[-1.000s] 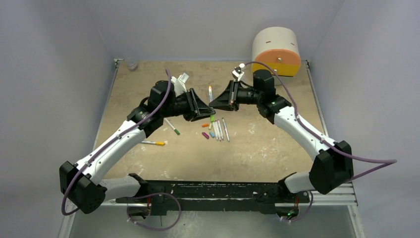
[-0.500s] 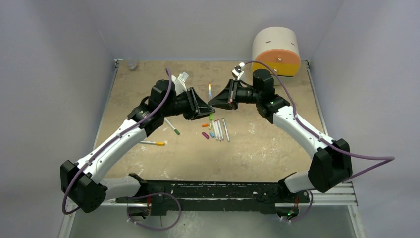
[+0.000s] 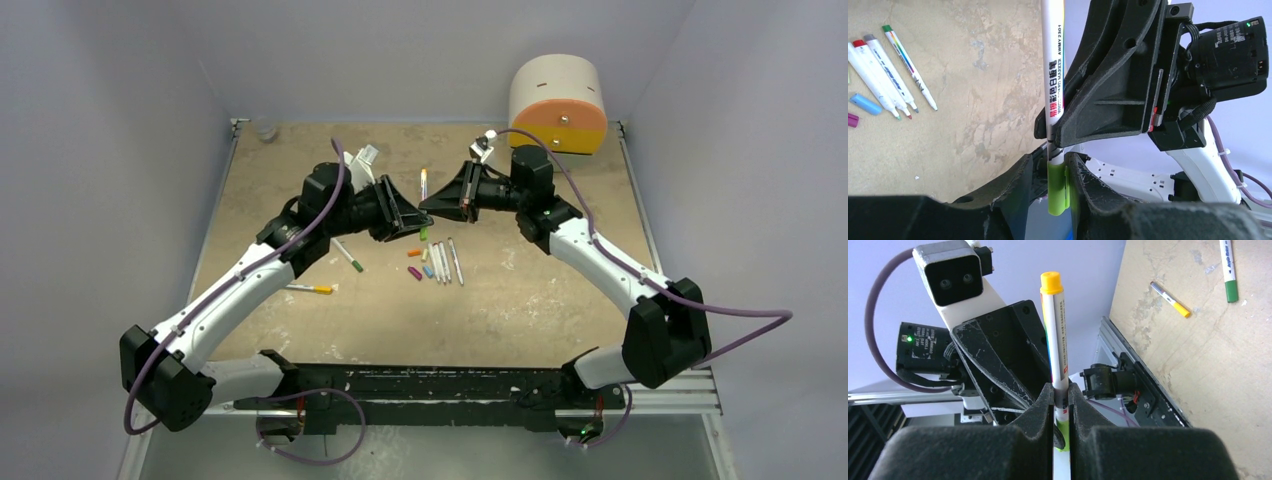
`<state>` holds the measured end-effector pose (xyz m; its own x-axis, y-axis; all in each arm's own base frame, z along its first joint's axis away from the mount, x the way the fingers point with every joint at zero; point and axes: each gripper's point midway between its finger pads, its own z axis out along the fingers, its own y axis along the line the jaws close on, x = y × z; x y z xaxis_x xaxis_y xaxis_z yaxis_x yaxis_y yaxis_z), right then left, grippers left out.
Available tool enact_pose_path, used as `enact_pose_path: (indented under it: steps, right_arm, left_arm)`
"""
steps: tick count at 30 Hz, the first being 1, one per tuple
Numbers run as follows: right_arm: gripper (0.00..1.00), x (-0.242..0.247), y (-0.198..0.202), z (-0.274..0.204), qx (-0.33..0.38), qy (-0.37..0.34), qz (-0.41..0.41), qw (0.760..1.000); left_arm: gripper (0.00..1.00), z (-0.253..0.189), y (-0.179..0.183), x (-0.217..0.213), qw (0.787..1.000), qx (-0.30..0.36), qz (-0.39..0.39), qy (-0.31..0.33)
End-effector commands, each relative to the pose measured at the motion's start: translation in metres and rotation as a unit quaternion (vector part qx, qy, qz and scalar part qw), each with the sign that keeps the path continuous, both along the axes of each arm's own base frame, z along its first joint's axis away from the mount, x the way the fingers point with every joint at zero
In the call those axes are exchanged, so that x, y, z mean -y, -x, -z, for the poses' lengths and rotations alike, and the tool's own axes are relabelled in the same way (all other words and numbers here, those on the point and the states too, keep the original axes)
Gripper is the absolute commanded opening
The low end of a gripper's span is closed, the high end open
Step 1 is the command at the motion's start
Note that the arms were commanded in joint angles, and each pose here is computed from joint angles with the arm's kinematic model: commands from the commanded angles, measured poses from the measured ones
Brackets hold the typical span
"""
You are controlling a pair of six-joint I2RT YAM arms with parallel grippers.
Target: Open the pen caps
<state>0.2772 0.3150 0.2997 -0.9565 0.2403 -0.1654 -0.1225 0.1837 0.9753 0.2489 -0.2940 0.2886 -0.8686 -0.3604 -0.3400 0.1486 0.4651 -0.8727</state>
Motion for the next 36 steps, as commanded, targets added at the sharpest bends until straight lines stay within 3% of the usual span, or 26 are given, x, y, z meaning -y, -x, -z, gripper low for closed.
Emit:
enact_pose_path:
  steps: [1, 12, 16, 20, 29, 36]
  right_arm:
    - [0.0, -0.003, 0.002, -0.046, 0.039, -0.061, 0.0, 0.997]
    - [0.0, -0.003, -0.008, -0.038, 0.033, -0.048, 0.022, 0.998]
    - [0.0, -0.004, -0.014, -0.043, 0.024, -0.068, 0.036, 0.997]
    - [0.0, -0.005, -0.021, -0.053, 0.026, -0.09, 0.05, 0.994]
    - [0.0, -0.001, -0.02, -0.058, 0.03, -0.082, 0.066, 0.994]
    - [0.0, 0.024, -0.031, -0.062, 0.043, -0.07, 0.11, 0.99]
  left_arm:
    - [0.29, 0.014, -0.003, -0.007, 1.0, 0.015, -0.011, -0.021]
    - [0.26, 0.013, -0.004, -0.003, 1.0, 0.009, -0.014, -0.001]
    - [0.18, 0.016, -0.005, -0.002, 1.0, 0.005, -0.015, 0.0]
    - [0.01, 0.019, -0.008, 0.001, 1.0, 0.0, -0.016, 0.004]
    - [0.0, 0.014, -0.011, 0.003, 1.0, 0.002, -0.02, 0.017]
    - [0.0, 0.017, 0.011, 0.005, 0.999, -0.017, 0.026, 0.019]
